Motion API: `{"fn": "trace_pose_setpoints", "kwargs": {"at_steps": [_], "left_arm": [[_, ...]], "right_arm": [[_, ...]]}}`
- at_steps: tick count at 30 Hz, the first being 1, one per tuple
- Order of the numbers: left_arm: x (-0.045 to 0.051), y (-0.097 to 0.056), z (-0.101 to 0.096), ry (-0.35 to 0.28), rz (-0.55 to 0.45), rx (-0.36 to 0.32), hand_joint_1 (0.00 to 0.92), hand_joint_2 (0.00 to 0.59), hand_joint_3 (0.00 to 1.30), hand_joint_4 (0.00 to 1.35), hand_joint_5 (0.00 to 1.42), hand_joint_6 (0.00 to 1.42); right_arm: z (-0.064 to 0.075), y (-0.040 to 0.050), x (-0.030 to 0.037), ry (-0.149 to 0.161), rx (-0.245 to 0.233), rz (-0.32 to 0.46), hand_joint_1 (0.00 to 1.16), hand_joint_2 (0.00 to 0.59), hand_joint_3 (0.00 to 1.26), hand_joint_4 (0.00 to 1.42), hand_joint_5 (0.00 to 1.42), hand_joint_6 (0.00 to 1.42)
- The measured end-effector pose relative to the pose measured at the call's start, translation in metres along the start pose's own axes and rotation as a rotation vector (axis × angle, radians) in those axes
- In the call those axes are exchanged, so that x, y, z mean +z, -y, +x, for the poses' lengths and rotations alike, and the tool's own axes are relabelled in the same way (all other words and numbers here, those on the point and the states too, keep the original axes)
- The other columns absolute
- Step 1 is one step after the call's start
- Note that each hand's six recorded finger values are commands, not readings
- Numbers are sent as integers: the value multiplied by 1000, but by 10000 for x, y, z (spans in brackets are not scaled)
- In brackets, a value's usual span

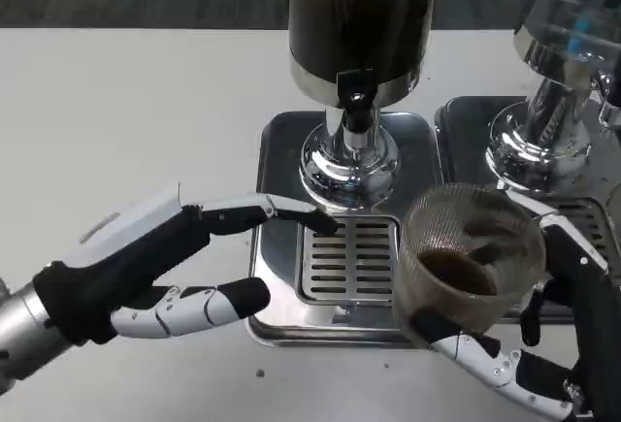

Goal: Grasp the cup under the faucet to collect the drink, then remove the cup.

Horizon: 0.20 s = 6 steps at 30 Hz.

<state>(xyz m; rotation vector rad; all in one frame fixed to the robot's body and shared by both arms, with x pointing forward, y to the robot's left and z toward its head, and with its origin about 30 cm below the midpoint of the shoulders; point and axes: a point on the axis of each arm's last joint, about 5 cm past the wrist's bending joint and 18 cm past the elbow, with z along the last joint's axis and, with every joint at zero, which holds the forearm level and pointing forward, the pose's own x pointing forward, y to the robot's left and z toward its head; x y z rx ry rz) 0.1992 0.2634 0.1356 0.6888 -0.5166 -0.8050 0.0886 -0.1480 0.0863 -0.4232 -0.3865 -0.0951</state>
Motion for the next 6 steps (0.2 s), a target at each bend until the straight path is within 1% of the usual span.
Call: {"fn": "trace_pose_setpoints", "kwargs": {"at_steps": [6], "left_arm": [[0, -1, 0, 0, 0, 0, 0, 215, 308, 266, 226, 227]], "right_arm": [[1, 1, 2, 3, -4, 1, 757, 208, 709, 853, 1032, 1336]]}}
